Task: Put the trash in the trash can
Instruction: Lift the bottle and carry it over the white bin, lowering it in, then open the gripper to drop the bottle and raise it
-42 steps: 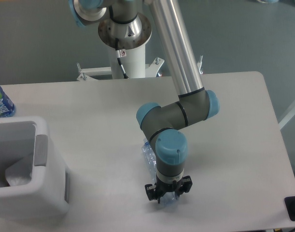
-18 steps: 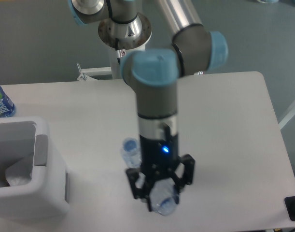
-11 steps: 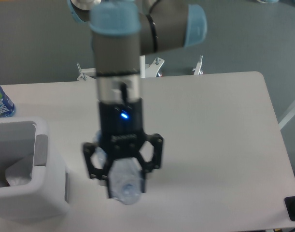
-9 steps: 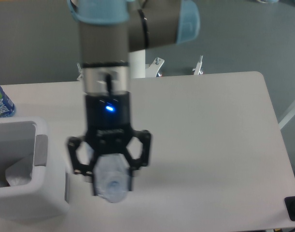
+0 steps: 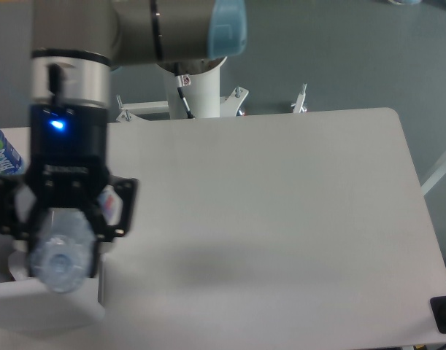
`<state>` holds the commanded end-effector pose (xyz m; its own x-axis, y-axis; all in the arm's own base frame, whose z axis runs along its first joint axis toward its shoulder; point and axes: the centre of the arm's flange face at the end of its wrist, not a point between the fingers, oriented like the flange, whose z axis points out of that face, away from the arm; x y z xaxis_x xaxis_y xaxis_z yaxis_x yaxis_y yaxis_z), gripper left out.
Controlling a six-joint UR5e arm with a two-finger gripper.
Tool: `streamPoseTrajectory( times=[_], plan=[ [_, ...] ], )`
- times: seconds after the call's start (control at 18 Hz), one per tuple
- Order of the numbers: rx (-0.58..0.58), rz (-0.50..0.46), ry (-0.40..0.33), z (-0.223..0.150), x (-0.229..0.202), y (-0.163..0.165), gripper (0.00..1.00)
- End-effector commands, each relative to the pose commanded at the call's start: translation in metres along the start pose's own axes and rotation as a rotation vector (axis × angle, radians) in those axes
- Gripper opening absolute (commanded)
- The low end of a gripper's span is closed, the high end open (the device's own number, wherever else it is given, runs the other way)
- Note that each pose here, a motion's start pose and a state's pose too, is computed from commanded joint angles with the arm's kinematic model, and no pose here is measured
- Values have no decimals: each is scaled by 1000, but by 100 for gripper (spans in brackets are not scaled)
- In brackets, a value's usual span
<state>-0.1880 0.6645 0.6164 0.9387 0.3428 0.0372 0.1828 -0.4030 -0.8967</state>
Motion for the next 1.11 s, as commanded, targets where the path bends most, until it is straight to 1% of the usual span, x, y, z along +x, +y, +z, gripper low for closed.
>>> streamPoseTrajectory(
  times=[0.22, 0.33, 0.5, 0.72, 0.78, 0.83, 0.89, 0.94, 1.11],
  plan=[
    [-9, 13, 28, 3, 21, 5, 65],
    [-22, 25, 57, 10, 42, 12, 65],
    [-40, 36, 84, 16, 63, 21, 65],
    [-75, 37, 107, 36, 80, 38, 66],
    [-85, 36, 110, 41, 81, 42, 70],
    [-90, 34, 115, 42, 86, 45, 79],
    [-96, 40, 118, 44, 88, 48, 97],
    [-93, 38, 116, 40, 87, 47, 100],
    [-73, 41, 118, 23, 88, 37, 100]
  ],
)
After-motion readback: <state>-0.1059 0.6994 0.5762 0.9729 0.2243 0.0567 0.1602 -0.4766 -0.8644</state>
